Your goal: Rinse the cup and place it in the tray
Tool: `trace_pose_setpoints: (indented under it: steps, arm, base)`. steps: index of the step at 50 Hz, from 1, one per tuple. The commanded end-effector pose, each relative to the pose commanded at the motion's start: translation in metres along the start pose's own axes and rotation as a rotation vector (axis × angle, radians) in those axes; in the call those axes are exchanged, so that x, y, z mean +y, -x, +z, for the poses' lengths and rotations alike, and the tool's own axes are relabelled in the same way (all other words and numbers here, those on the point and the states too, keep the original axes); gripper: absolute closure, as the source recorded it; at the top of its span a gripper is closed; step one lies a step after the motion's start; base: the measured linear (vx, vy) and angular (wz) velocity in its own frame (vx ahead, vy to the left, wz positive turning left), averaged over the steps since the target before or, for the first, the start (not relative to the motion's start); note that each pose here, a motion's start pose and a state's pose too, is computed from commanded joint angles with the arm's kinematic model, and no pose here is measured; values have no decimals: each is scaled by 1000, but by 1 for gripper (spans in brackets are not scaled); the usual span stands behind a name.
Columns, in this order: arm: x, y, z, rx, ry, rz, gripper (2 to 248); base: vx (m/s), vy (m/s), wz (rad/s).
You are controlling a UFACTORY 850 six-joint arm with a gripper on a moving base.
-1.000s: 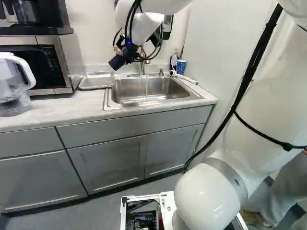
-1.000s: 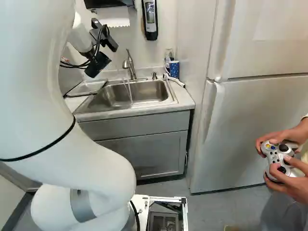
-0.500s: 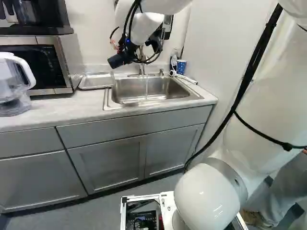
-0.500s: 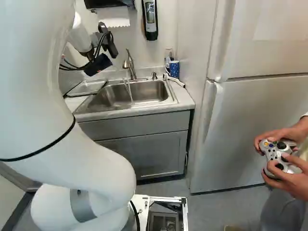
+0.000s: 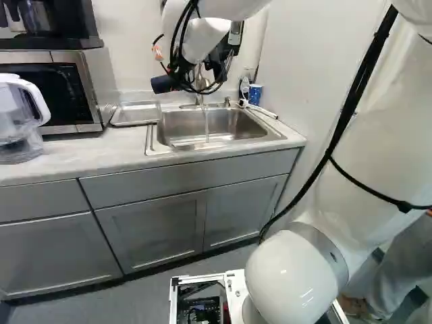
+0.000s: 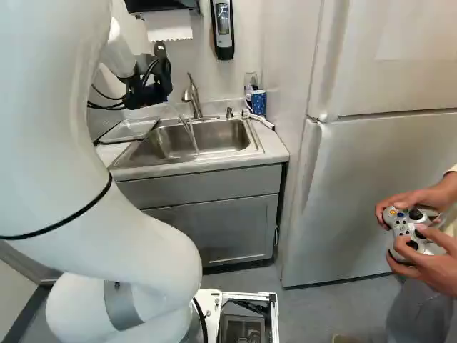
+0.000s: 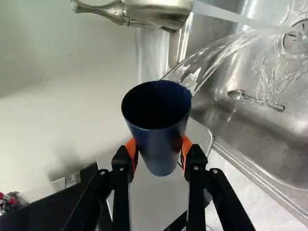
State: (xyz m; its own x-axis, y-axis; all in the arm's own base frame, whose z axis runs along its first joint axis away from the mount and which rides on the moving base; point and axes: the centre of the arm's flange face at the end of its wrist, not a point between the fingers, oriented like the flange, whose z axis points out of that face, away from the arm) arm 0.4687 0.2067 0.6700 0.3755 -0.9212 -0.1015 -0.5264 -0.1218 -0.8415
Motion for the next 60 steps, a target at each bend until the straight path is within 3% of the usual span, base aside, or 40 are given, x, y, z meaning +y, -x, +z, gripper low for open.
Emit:
trace_pose_setpoints:
  steps: [25, 60]
  arm:
    - [0, 0, 0, 0, 0, 263, 139]
    - [0, 0, 0, 0, 0, 263, 139]
  base:
    - [0, 0, 0]
    - [0, 0, 0]
